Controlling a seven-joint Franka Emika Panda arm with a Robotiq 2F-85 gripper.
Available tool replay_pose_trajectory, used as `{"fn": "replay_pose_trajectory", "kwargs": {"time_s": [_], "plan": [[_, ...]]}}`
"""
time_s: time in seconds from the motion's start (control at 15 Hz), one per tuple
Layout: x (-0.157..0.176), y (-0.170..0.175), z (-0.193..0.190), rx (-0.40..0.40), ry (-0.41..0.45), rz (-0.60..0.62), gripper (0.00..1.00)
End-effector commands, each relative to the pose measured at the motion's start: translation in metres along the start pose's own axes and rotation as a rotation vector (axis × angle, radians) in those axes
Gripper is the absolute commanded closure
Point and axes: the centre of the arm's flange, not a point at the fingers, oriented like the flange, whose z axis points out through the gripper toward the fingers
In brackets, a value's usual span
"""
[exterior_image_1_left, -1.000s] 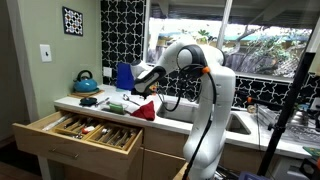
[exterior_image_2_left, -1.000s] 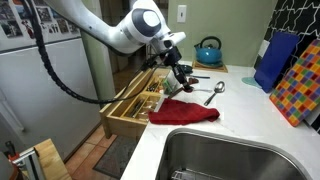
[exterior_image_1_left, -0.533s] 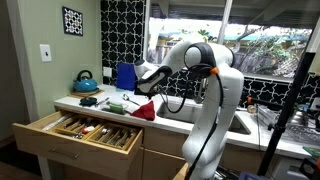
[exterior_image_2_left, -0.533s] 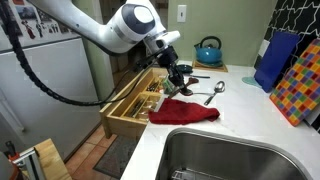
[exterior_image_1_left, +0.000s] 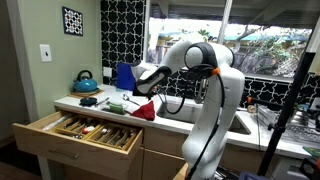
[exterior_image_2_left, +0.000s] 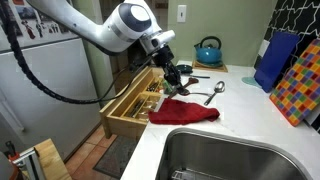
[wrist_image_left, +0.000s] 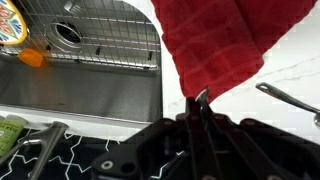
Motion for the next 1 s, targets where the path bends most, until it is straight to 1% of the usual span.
{"fn": "replay_pose_trajectory", "kwargs": {"time_s": [0.0, 0.07, 0.27, 0.33, 0.4, 0.53, 0.73, 0.93], "plan": [[-0.028, 0.005, -0.006, -0.013, 0.023, 0.024, 0.99], [-0.036, 0.0, -0.002, -0.007, 0.005, 0.021, 0.99], [-0.056, -0.003, 0.006, -0.019, -0.01, 0.026, 0.99], [-0.062, -0.002, 0.008, -0.027, -0.013, 0.033, 0.99], [-0.066, 0.001, 0.012, -0.052, -0.014, 0.041, 0.99], [-0.068, 0.003, 0.024, -0.071, 0.026, 0.096, 0.99], [-0.073, -0.004, 0.038, -0.061, 0.055, 0.118, 0.99], [-0.08, -0.013, 0.051, -0.051, 0.047, 0.121, 0.99]]}}
